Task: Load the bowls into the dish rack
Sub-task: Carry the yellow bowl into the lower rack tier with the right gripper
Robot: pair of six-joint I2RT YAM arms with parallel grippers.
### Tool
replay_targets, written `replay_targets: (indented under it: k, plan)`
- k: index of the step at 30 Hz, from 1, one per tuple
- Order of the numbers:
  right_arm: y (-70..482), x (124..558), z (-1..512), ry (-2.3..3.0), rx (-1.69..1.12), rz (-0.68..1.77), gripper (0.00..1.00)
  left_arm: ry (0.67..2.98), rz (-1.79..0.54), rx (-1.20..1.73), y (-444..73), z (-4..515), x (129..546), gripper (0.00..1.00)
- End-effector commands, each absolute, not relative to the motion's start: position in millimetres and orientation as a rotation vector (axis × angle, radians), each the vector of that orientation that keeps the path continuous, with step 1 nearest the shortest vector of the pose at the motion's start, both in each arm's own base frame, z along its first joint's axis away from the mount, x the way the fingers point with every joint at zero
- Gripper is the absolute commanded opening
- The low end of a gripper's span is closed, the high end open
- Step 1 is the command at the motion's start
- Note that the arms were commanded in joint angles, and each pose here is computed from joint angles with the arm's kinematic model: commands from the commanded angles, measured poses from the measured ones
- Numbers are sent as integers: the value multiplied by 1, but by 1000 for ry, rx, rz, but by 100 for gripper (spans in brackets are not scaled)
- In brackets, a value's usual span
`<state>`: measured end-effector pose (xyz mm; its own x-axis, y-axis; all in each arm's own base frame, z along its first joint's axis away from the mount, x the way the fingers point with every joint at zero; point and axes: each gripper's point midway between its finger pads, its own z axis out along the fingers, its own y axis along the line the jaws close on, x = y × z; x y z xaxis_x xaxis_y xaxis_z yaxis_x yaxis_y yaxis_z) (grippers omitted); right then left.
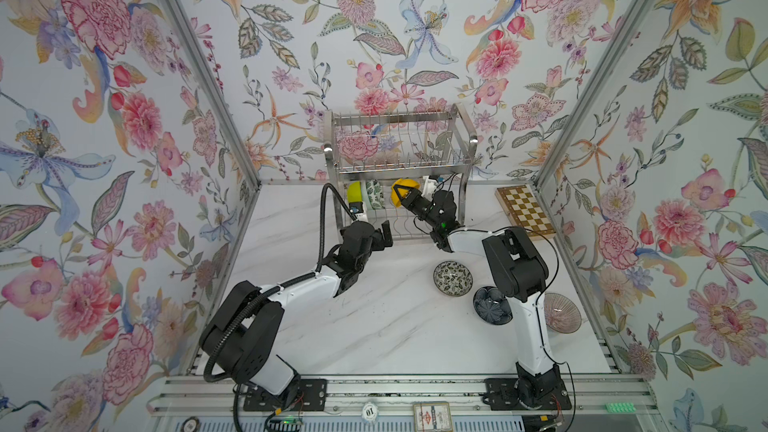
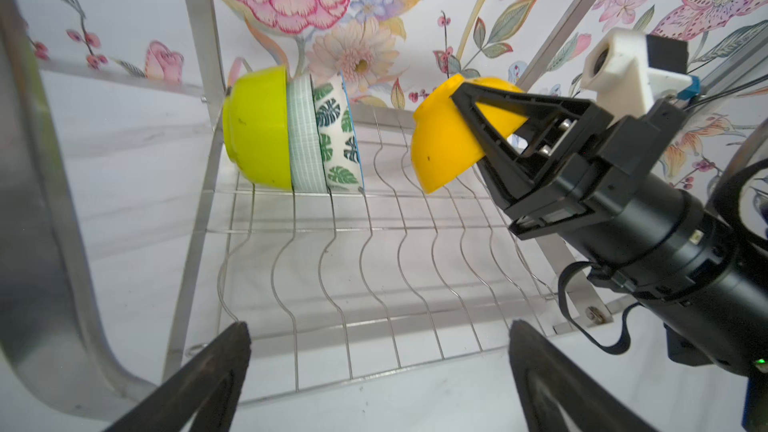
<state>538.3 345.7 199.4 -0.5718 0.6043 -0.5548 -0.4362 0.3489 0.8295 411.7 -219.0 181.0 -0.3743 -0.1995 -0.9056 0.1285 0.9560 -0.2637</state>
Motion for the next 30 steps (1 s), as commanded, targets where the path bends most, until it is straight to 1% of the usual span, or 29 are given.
replay_targets:
  k: [1, 5, 10, 19, 30]
  plan:
    - [354, 544, 220, 1598, 96, 1432, 0, 1841, -179, 25, -212, 180, 424, 99]
    - [358, 554, 214, 1595, 108, 1450, 0, 1800, -68, 100, -213, 175, 433, 99]
    - [363, 566, 204, 1596, 119, 1478, 0, 1766, 11, 158, -213, 168, 439, 99]
    - [369, 582, 192, 1601, 130, 1524, 0, 1758, 39, 211, -216, 158, 441, 99]
    - [377, 592, 179, 1652, 81, 1561, 0, 1769, 58, 179, -205, 156, 442, 99]
